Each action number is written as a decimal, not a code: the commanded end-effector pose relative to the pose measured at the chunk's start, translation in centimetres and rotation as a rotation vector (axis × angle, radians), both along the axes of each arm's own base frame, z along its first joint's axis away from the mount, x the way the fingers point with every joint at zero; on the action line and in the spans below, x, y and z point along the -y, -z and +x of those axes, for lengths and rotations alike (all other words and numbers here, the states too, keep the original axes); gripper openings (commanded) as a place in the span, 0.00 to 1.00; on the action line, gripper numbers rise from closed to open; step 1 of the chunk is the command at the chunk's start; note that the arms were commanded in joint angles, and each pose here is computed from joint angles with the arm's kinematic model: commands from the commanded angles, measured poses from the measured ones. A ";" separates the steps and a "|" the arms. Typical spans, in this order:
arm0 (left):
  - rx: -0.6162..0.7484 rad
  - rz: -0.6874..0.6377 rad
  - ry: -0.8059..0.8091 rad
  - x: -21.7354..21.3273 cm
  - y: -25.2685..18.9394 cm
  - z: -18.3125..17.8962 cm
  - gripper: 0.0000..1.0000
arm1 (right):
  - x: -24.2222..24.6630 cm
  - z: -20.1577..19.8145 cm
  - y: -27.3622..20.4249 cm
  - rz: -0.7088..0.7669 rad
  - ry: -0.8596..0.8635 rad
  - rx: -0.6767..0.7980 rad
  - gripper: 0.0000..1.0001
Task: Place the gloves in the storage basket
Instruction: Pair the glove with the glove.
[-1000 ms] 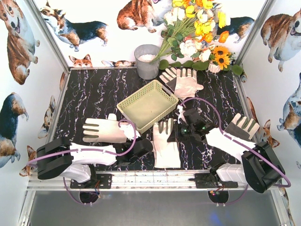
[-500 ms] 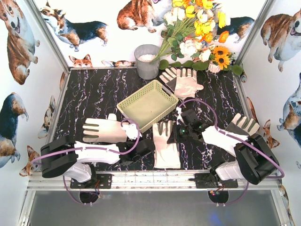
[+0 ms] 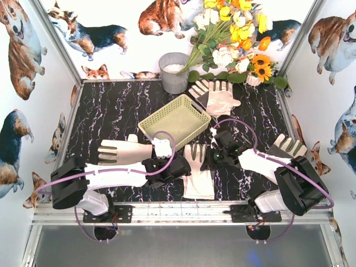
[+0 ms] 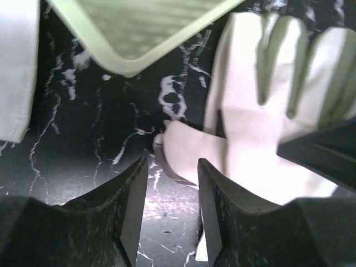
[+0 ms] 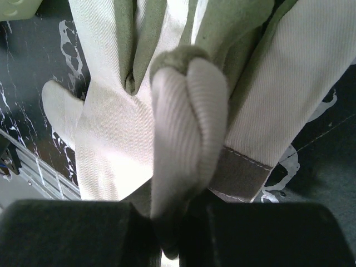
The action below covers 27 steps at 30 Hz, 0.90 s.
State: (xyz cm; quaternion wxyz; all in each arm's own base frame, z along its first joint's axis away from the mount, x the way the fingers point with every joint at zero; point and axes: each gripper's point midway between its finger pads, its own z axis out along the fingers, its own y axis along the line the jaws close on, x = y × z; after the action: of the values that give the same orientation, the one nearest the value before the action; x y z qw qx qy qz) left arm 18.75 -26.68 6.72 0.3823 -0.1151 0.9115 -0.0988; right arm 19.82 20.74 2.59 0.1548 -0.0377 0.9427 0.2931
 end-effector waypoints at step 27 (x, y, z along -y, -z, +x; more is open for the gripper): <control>-0.061 -0.081 0.379 8.8 2.0 0.2 0.12 | 0.3 0.4 0.0 -0.003 0.015 0.027 0.00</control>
State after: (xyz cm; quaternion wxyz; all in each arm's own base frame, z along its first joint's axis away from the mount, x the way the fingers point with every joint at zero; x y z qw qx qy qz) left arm 18.20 -36.95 6.49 0.3297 0.0503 0.9100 -0.2464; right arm 19.82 20.73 2.50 0.1533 -0.0343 0.9434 0.2922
